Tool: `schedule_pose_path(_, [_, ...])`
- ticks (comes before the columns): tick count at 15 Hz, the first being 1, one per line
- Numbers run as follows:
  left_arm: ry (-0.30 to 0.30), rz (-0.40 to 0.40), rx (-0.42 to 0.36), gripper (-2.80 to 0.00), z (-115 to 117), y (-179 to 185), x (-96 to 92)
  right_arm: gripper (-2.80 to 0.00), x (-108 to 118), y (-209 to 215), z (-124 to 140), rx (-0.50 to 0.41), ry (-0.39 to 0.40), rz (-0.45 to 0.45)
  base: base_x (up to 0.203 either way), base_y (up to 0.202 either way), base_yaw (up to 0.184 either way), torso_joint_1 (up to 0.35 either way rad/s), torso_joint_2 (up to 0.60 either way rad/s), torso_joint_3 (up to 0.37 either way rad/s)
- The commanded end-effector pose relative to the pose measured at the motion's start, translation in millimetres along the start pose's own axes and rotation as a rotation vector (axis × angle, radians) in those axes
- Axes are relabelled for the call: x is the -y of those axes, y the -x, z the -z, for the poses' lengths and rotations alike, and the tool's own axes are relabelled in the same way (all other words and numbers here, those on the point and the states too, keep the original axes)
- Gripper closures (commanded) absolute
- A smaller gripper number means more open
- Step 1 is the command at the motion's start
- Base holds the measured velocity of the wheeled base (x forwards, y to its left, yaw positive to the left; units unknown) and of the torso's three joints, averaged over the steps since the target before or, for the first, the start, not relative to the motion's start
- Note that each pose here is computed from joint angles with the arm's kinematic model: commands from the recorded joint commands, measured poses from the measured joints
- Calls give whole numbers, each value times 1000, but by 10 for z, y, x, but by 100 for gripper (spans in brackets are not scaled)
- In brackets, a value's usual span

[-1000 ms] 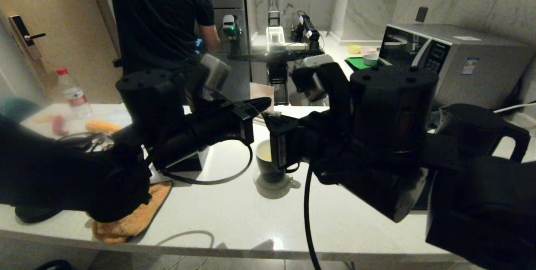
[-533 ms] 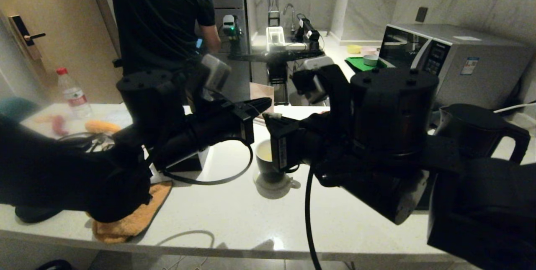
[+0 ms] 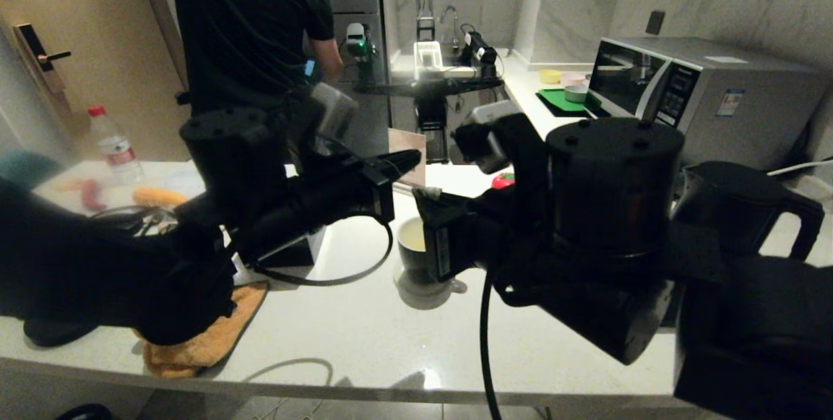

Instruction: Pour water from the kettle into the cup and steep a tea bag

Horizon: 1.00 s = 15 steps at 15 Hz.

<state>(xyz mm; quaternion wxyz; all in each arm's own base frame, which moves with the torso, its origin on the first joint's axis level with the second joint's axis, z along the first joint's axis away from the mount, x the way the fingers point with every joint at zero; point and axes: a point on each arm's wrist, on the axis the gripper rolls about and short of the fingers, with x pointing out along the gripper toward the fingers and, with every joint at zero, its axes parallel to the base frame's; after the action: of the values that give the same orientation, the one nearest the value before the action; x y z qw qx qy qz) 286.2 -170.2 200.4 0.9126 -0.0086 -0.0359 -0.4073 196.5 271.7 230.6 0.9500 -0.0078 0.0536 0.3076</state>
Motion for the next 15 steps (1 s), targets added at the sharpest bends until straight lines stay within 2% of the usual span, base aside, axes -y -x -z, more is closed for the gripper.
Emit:
schedule_pose_path(1, [-1,6,2,0,-1,1,8,-280,0,39,7,4,-3,-2,0,0,0,0,0,0])
schedule_pose_path(8, [1,5,2,0,-2,5,9,-280,35,114,57,-12,4,2,0,0,0,4,0,1])
schedule_pose_path(13, [2,5,0,0,3,2,8,-280,60,185,-41,28,-9,7,0,0,0,0,0,0])
schedule_pose_path(15, [1,5,2,0,-2,5,9,-280,95,199,-28,30,-12,104,0,0,0,0,0,0])
